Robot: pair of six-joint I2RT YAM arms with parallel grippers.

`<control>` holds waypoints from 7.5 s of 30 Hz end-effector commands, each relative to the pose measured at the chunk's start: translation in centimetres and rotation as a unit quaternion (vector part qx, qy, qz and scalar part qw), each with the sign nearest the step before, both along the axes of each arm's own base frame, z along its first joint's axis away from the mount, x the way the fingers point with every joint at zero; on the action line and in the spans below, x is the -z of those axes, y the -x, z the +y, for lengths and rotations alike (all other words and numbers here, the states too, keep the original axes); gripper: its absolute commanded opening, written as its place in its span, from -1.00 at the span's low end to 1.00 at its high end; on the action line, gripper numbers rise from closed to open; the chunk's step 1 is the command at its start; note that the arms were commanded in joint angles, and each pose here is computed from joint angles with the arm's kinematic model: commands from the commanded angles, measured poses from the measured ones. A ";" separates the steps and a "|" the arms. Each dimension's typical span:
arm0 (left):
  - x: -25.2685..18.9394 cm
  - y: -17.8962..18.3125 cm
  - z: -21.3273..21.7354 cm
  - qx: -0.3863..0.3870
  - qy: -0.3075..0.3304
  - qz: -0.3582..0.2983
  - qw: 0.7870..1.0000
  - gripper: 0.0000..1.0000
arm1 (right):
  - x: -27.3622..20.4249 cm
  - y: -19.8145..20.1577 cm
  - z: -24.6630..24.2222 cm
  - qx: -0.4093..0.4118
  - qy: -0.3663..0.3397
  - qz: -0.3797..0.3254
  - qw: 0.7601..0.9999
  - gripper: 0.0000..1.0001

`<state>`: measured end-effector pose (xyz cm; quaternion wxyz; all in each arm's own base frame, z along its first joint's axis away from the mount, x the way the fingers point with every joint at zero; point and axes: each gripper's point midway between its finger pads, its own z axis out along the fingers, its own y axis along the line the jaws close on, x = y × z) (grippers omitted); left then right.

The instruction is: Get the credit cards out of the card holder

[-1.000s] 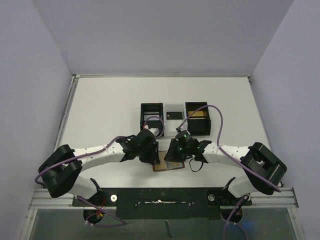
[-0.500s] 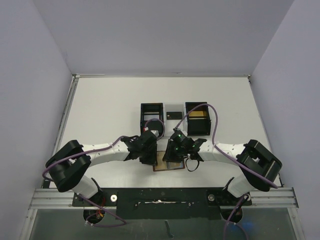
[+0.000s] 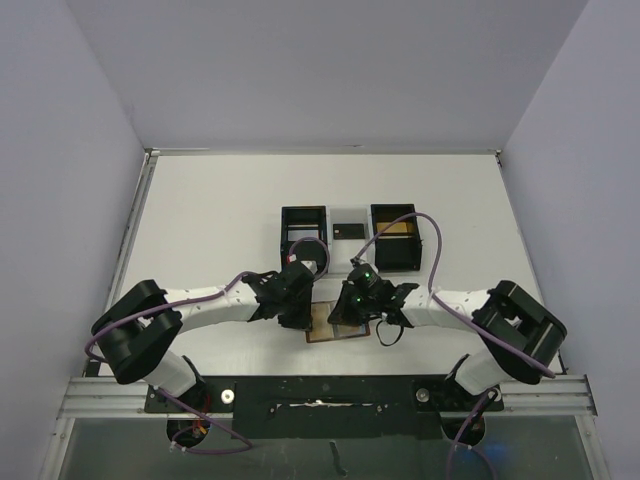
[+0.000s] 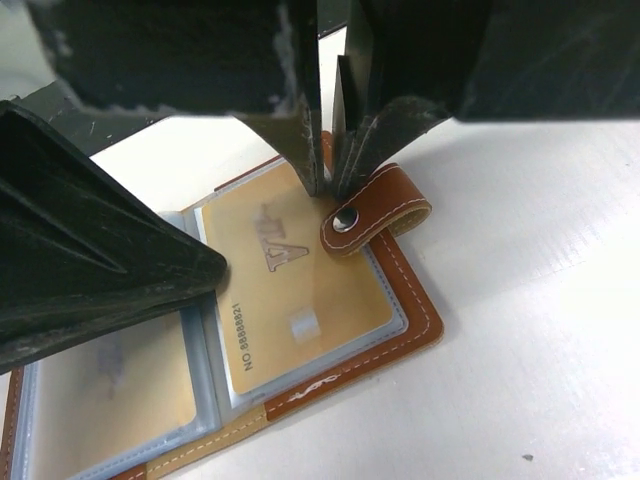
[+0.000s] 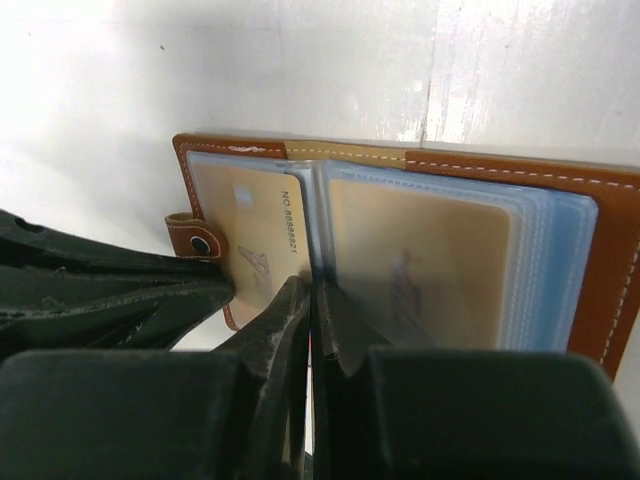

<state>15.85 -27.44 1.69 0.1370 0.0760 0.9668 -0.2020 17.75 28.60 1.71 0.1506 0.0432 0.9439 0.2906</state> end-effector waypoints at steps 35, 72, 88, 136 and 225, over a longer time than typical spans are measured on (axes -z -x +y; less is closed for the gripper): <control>1.8 0.0 0.4 0.016 -0.038 -0.005 0.999 -1.00 | -0.7 0.2 1.4 -0.023 0.002 -0.012 1.000 -0.73; -1.9 -1.1 -0.7 0.029 -0.009 -0.044 0.999 -0.95 | -0.7 -0.4 -3.6 -0.012 -0.023 -0.004 1.000 -1.00; -7.2 -1.4 -8.2 0.073 0.190 -0.045 0.978 -0.46 | -0.4 -0.4 -4.0 0.006 -0.012 -0.001 1.000 -1.00; -0.3 -1.0 -2.6 0.029 0.016 -0.023 0.999 -0.99 | -2.1 -0.8 -3.5 -0.034 -0.074 -0.030 0.996 -1.00; -1.9 -2.0 -6.2 0.042 0.088 -0.026 0.995 -0.67 | -9.9 -5.6 -13.0 0.150 0.039 -0.231 0.961 -1.00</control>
